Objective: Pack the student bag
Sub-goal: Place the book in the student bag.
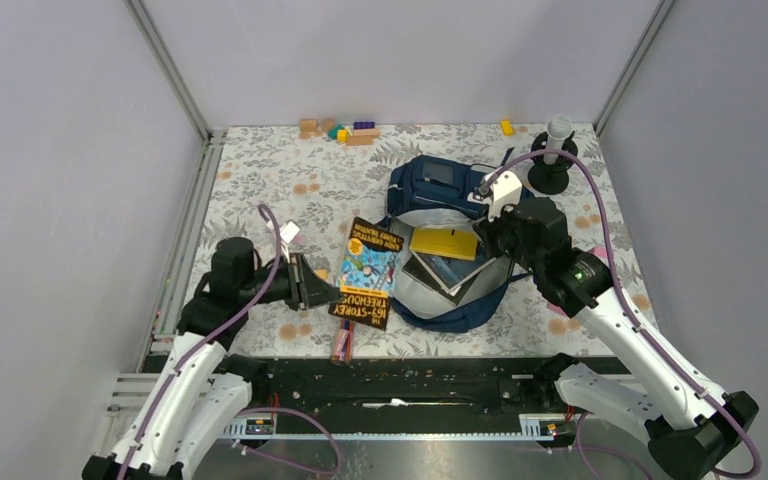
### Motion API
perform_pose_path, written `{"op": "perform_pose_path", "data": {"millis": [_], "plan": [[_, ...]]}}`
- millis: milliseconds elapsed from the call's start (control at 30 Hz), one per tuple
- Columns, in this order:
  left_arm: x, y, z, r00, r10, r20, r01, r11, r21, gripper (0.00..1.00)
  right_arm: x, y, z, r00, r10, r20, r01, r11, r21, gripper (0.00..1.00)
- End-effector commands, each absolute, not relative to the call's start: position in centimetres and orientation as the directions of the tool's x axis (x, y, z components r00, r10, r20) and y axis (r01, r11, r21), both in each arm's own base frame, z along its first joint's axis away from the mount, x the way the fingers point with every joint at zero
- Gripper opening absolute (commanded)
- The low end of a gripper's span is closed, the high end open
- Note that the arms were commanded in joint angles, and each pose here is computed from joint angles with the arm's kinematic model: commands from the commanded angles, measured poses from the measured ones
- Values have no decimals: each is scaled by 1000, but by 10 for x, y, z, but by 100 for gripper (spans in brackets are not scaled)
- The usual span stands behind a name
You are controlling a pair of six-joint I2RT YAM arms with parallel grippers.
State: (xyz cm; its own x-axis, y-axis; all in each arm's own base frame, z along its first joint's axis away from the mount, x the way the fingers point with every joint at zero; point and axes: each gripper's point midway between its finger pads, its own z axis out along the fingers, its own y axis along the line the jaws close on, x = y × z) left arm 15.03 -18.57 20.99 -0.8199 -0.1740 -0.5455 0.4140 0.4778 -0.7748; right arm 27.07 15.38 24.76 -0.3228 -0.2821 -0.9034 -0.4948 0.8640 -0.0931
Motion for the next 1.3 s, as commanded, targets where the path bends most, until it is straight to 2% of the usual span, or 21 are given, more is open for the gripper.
{"op": "perform_pose_path", "data": {"millis": [0, 67, 200, 400, 500, 600, 900, 1133, 1267], "plan": [[129, -207, 224, -827, -75, -557, 506, 334, -796, 0, 284, 153, 314, -195, -142, -970, -425, 904, -47, 0], [127, -213, 215, -842, -46, -538, 497, 325, -805, 0, 285, 154, 315, -197, -133, -971, -422, 906, -39, 0], [125, -237, 220, -845, -33, -533, 513, 229, -827, 0, 286, 154, 318, -195, -127, -973, -421, 906, -34, 0], [136, -272, 238, -856, -80, -510, 502, 104, -859, 0, 284, 153, 324, -184, -114, -976, -418, 908, -27, 0], [144, -292, 234, -864, -77, -497, 489, 104, -866, 0, 284, 154, 327, -183, -106, -977, -419, 908, -20, 0], [156, -311, 240, -884, -103, -457, 455, 36, -890, 0, 284, 154, 329, -180, -99, -979, -419, 908, -14, 0], [206, -339, 227, -879, -182, -441, 428, 107, -897, 0, 282, 151, 331, -172, -95, -981, -411, 912, -16, 0], [231, -356, 237, -887, -246, -390, 398, 20, -917, 0, 281, 151, 326, -182, -92, -979, -412, 911, -9, 0], [253, -364, 212, -883, -257, -393, 376, 115, -920, 0, 280, 150, 326, -181, -92, -979, -408, 913, -10, 0]]}}
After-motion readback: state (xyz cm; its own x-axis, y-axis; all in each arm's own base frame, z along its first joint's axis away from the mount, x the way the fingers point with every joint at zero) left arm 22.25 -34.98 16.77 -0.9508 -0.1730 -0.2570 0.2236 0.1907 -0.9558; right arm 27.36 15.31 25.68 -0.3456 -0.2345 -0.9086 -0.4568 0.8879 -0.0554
